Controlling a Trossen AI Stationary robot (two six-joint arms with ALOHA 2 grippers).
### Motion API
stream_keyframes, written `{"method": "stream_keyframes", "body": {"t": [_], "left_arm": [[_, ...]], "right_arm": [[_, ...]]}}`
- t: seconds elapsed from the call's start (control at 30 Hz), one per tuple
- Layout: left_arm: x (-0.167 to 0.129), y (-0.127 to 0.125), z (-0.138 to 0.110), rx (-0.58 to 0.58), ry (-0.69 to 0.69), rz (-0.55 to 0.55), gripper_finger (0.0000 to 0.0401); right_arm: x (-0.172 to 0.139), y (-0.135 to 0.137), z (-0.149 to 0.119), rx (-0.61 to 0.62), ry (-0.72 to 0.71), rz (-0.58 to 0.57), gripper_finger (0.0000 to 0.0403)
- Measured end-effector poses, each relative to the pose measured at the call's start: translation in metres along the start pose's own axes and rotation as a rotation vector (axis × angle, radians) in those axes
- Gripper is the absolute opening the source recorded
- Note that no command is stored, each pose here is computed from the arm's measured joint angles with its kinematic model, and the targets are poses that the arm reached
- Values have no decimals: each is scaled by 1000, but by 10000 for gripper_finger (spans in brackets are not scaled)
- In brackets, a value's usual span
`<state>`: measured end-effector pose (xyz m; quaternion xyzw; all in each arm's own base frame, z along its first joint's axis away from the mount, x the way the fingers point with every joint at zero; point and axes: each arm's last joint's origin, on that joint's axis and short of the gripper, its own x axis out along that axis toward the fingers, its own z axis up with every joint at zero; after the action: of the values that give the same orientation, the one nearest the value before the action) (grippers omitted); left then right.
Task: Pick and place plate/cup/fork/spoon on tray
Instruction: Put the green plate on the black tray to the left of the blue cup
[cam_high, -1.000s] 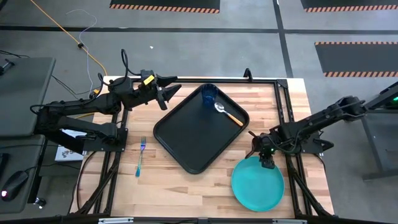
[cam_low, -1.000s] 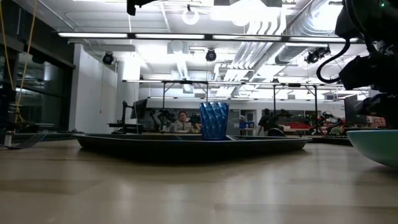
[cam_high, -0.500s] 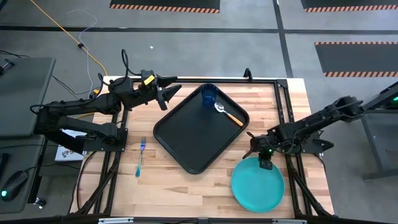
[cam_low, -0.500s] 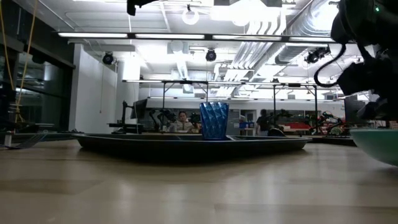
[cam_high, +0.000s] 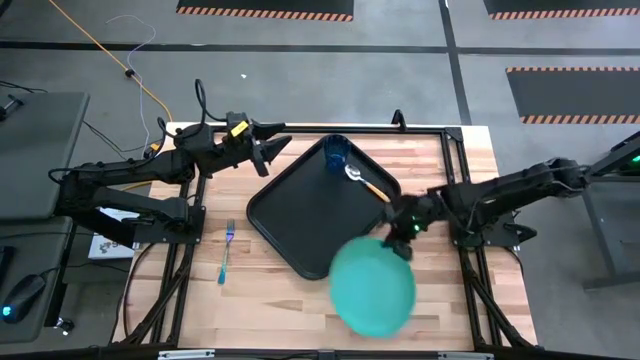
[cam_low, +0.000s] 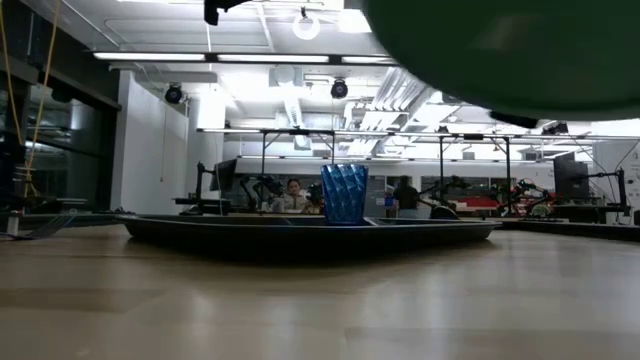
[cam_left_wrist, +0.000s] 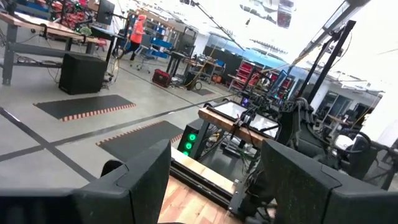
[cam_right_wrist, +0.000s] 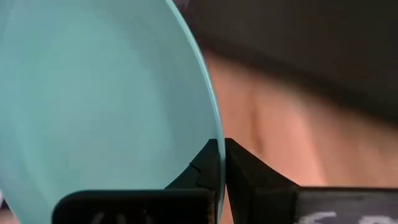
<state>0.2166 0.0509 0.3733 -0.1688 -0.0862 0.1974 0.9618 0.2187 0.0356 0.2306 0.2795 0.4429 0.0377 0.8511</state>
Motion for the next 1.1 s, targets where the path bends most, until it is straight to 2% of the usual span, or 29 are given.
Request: {"method": "stream_keyframes", "body": {"t": [0.13,0.3,0.5,0.67,0.87,1.1], "left_arm": [[0,-1,4,-8,-37,-13,241],[0,-2,7,-16,-66,-24,241],[0,-3,7,-51,-66,-39,241],[-1,-4,10,-58,-93,-49,241],[-1,-4,10,-61,-101,-53,241],[-1,-4,10,-60,-101,-52,241]], "right_arm": [[-2,-10,28,132,-119,-114,2],[13,-30,57,327,-185,-250,1],[42,-51,85,491,-224,-290,1],[64,-65,100,560,-224,-318,1],[91,-81,102,604,-186,-372,0],[98,-93,105,692,-247,-411,0]]}}
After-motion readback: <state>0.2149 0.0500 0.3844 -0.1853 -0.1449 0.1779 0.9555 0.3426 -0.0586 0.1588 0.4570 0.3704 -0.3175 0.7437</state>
